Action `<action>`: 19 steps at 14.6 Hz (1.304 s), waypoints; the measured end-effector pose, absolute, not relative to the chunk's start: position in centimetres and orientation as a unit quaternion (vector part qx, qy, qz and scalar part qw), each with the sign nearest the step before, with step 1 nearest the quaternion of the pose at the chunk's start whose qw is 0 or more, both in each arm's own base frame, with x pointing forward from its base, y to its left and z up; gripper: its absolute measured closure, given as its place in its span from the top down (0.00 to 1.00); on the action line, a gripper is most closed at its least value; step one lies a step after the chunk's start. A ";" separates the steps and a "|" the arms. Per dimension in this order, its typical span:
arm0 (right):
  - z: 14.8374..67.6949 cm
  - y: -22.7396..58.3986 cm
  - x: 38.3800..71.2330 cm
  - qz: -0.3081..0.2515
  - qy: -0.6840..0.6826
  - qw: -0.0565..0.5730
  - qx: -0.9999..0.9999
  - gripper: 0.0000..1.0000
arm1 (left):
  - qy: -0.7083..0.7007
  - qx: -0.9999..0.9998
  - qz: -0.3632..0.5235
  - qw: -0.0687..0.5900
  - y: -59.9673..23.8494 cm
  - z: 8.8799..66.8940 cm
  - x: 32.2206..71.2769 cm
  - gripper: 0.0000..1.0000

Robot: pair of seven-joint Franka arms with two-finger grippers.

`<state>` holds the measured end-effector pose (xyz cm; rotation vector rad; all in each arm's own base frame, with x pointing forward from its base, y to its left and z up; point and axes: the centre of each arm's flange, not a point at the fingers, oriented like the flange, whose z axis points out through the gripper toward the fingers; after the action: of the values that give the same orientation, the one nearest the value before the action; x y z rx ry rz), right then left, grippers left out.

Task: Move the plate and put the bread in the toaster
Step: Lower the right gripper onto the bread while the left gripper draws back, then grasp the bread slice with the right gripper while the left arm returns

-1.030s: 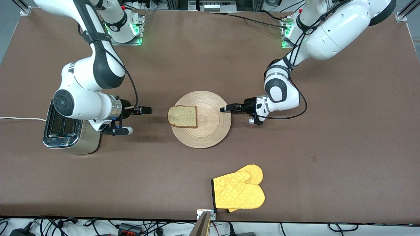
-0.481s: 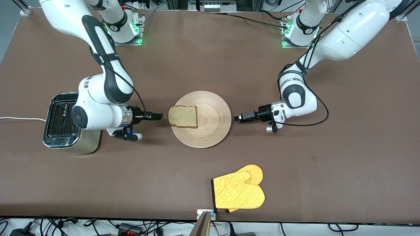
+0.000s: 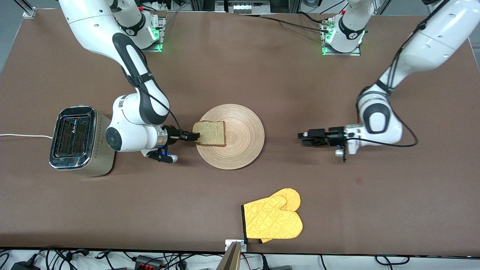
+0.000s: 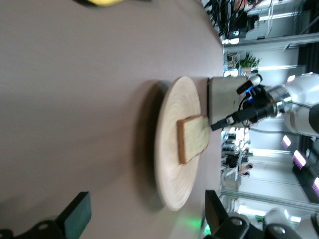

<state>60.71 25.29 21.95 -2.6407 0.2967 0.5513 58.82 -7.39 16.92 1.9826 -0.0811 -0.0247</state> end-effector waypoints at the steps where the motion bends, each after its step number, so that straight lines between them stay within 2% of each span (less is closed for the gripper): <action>1: 21.5 25.4 60.6 0.201 0.107 0.215 -0.950 1.00 | -0.051 0.840 -0.022 0.540 -4.7 17.2 59.2 1.00; 4: 20.1 25.4 60.4 0.207 0.106 0.213 -0.949 1.00 | -0.096 0.855 -0.072 0.504 2.7 19.1 60.4 1.00; 7: 19.4 25.9 60.2 0.206 0.101 0.212 -0.950 0.97 | -0.130 0.889 -0.122 0.421 7.6 23.0 62.5 1.00; 9: 19.4 26.6 60.0 0.202 0.084 0.213 -0.952 0.85 | -0.134 0.915 -0.155 0.348 9.3 25.4 63.5 1.00; 10: 19.4 26.9 59.9 0.200 0.080 0.213 -0.953 0.85 | -0.135 0.927 -0.169 0.307 9.7 26.0 63.7 1.00; 11: 19.4 27.1 59.9 0.199 0.078 0.213 -0.953 0.78 | -0.132 0.937 -0.183 0.266 9.8 26.3 63.9 1.00; 12: 19.4 27.2 59.9 0.198 0.077 0.213 -0.954 0.64 | -0.124 0.946 -0.194 0.229 9.3 26.7 64.2 1.00; 14: 19.3 27.1 59.9 0.196 0.073 0.214 -0.954 0.44 | -0.094 0.959 -0.217 0.156 6.6 27.4 64.7 1.00; 15: 19.4 27.0 60.0 0.194 0.066 0.215 -0.955 0.40 | -0.085 0.964 -0.225 0.115 4.7 27.6 64.9 1.00; 17: 19.4 26.9 60.1 0.189 0.049 0.219 -0.956 0.37 | -0.103 0.968 -0.229 0.018 0.5 27.5 65.3 1.00; 19: 19.4 26.8 60.2 0.186 0.040 0.221 -0.957 0.33 | -0.143 0.963 -0.221 -0.049 -5.2 27.5 65.3 1.00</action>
<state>60.16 26.79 19.44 -2.6445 0.1111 0.5138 65.34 -5.25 27.47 3.1255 -0.4645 -0.7178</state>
